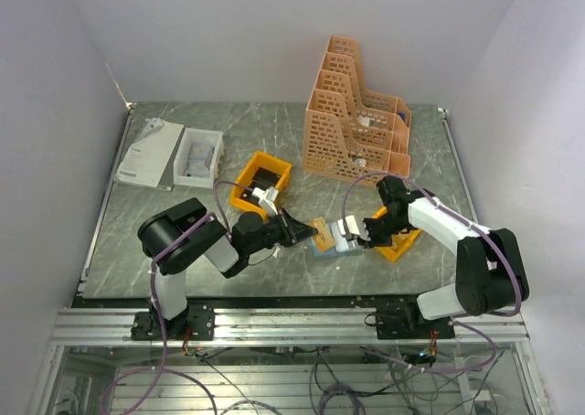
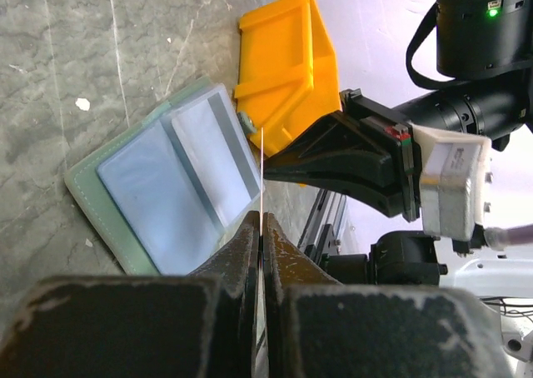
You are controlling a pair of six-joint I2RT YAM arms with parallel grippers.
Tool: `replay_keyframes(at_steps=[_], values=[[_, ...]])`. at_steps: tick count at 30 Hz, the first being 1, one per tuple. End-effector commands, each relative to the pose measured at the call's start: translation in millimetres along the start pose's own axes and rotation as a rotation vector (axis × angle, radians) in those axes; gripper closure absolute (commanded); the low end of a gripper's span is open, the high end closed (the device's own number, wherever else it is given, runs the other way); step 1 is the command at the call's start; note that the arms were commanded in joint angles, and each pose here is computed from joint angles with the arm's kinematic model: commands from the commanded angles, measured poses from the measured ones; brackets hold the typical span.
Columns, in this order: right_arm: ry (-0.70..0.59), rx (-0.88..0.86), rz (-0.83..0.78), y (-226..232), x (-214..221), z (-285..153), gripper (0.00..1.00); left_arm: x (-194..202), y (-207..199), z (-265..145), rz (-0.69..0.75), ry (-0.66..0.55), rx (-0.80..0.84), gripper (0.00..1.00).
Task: Put the credit cards into the card holder
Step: Insert the credit card into the card holder.
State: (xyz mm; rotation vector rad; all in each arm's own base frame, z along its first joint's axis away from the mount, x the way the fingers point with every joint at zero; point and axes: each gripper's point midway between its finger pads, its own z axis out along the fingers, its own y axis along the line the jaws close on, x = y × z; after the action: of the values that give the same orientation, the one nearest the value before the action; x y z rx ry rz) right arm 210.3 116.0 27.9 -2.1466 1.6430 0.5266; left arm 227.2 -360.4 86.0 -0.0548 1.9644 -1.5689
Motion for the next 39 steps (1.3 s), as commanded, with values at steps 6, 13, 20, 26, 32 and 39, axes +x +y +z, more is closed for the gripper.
replay_keyframes(at_steps=[6,13,20,26,32,39], values=[[0.124,0.190,0.205,-34.7,42.4,-28.9,1.00,-3.1,3.3,13.5,0.047,0.001,-0.015,0.93],[-0.161,0.166,0.113,-31.2,-15.8,-32.0,0.93,2.4,13.8,13.6,0.039,0.021,-0.048,0.93],[-0.242,0.209,0.113,-38.1,-32.9,-32.8,0.74,5.1,15.9,16.8,0.007,0.020,-0.031,0.93],[-0.210,0.181,0.188,-39.0,-22.8,-21.4,0.68,3.0,12.6,20.2,-0.013,0.003,-0.005,0.93],[-0.218,0.185,0.253,-42.1,-24.0,-17.5,0.56,2.9,9.7,20.4,-0.029,-0.006,0.019,0.93],[-0.259,0.242,0.432,-58.8,-31.9,-21.0,0.42,4.9,11.8,22.8,-0.043,-0.009,0.024,0.93]])
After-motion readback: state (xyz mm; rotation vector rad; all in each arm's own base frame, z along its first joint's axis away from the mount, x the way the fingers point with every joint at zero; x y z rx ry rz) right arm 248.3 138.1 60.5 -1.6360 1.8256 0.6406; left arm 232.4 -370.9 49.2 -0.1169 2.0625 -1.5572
